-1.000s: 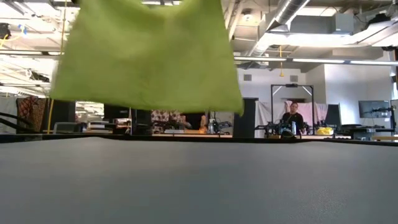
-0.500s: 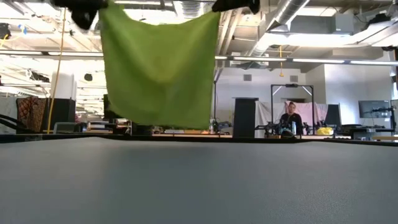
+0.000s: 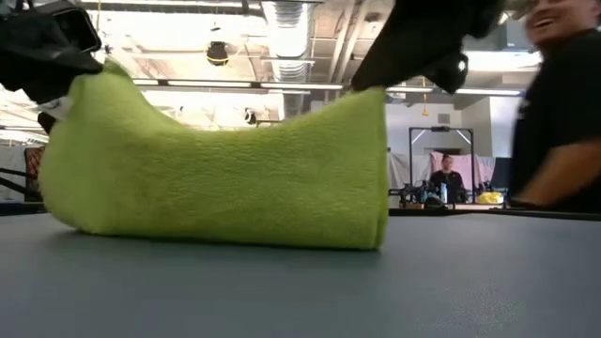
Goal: Roll towel
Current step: Roll the green towel
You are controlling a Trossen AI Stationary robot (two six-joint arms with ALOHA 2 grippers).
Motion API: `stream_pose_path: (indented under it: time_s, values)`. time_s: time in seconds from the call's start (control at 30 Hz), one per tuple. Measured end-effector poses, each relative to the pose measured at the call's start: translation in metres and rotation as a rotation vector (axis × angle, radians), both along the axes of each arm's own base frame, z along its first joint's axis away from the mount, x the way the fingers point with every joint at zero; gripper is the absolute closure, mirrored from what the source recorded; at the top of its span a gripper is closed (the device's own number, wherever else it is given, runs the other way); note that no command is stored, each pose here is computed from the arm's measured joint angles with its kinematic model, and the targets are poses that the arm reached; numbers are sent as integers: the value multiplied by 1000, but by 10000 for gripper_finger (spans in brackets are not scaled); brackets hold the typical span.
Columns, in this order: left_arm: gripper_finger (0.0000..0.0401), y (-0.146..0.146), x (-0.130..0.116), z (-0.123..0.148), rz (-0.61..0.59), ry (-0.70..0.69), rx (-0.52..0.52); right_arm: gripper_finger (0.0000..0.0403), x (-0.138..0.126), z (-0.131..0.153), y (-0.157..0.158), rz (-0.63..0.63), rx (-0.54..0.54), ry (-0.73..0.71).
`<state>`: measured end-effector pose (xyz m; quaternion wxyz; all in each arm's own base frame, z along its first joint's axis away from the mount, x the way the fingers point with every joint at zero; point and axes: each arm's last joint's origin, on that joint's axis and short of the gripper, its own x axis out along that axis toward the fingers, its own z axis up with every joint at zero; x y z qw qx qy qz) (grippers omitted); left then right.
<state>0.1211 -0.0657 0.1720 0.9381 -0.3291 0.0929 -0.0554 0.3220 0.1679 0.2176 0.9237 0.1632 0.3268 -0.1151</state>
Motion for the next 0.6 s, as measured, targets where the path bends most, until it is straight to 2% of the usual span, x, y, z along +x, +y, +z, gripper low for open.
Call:
stream_pose_path:
  time_s: [0.1, 0.2, 0.33, 0.47, 0.6]
  values:
    - [401, 0, -2, -7, 96, 59, 22, 394, 11, -11, -13, -108, 28, 8]
    - [401, 3, -4, -18, 153, 148, 65, 394, 20, -23, -29, -176, 0, 42]
    - [401, 6, -8, -28, 175, 246, 105, 394, 26, -25, -53, -240, -15, 78]
    - [401, 8, -10, -33, 186, 285, 145, 394, 26, -29, -72, -290, -36, 143]
    - [401, 13, -11, -36, 263, 308, 200, 394, 28, -31, -83, -293, -2, 184]
